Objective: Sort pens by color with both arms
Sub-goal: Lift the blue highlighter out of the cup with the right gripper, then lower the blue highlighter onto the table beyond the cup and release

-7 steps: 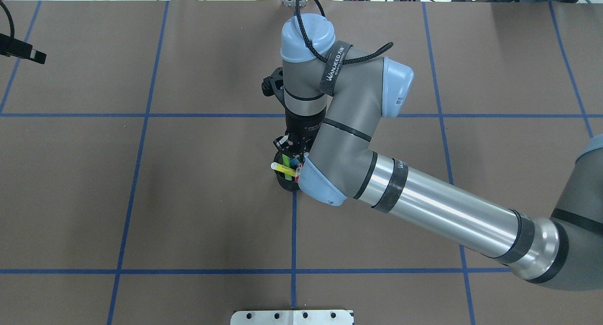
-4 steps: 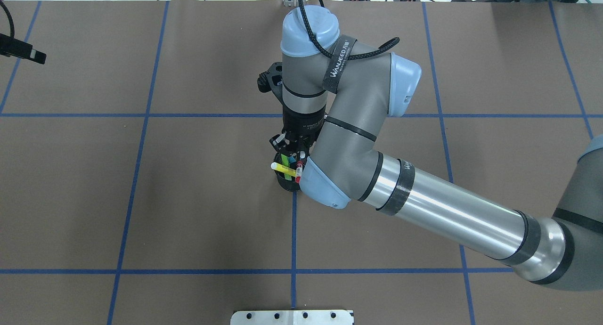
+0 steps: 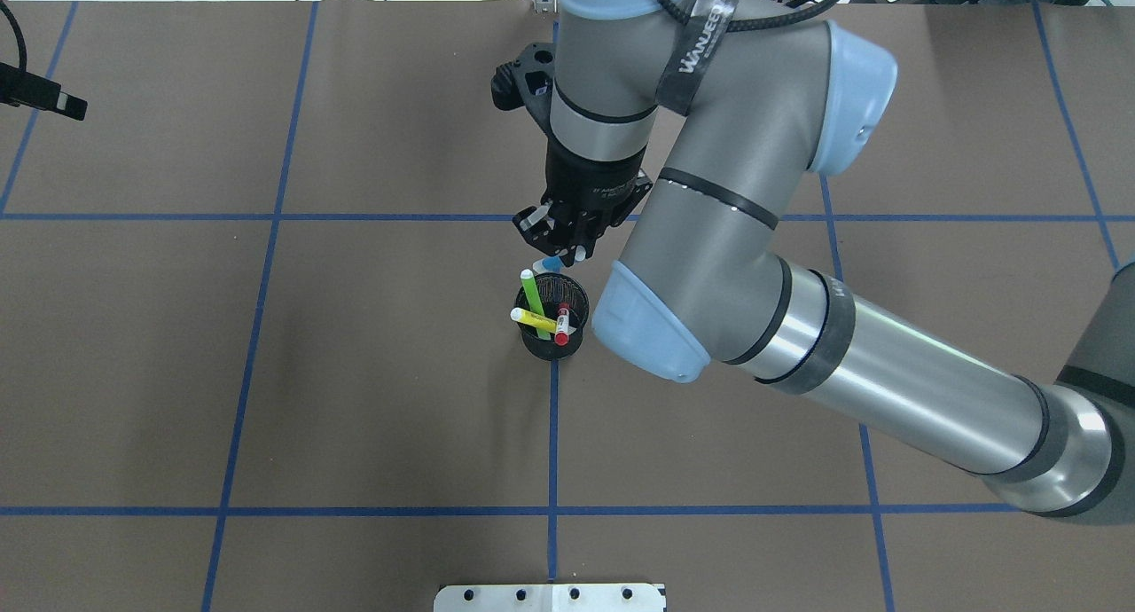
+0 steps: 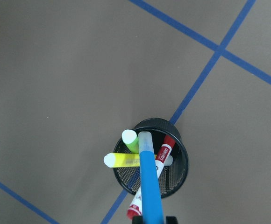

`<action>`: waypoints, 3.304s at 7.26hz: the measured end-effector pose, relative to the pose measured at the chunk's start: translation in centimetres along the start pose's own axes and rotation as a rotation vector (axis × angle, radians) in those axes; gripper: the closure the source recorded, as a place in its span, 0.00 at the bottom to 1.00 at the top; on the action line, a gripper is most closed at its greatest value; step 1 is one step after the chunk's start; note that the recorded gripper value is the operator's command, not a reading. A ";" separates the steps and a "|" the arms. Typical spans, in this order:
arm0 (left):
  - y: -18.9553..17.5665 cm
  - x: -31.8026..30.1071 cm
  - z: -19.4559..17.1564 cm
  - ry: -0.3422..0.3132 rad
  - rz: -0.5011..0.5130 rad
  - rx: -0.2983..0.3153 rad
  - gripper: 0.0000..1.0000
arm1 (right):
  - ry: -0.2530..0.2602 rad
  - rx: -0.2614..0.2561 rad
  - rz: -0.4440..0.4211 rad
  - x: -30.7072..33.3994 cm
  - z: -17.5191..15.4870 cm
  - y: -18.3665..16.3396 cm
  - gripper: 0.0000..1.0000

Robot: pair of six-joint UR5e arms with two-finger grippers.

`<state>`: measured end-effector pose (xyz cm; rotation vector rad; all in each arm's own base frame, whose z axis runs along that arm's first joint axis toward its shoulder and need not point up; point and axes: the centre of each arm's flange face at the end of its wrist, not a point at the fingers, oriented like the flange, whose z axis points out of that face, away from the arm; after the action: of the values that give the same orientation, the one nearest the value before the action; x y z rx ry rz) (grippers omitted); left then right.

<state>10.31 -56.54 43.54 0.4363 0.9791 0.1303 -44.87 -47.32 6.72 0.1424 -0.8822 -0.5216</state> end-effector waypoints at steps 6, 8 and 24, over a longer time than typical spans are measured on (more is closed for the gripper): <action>0.0 -0.1 0.1 0.000 -0.004 -0.002 0.00 | 0.226 0.348 0.275 9.9 -6.1 -2.7 1.00; 0.1 0.0 0.3 0.001 -0.003 -0.006 0.00 | 0.268 0.514 0.338 13.8 -0.4 -3.6 1.00; 0.1 1.0 1.5 0.012 0.012 -0.023 0.00 | 0.411 0.890 0.333 18.7 23.9 3.4 0.02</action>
<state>12.07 -56.57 43.51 0.4204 0.9857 0.1553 -52.22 -51.31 36.09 0.8660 -0.6585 0.2413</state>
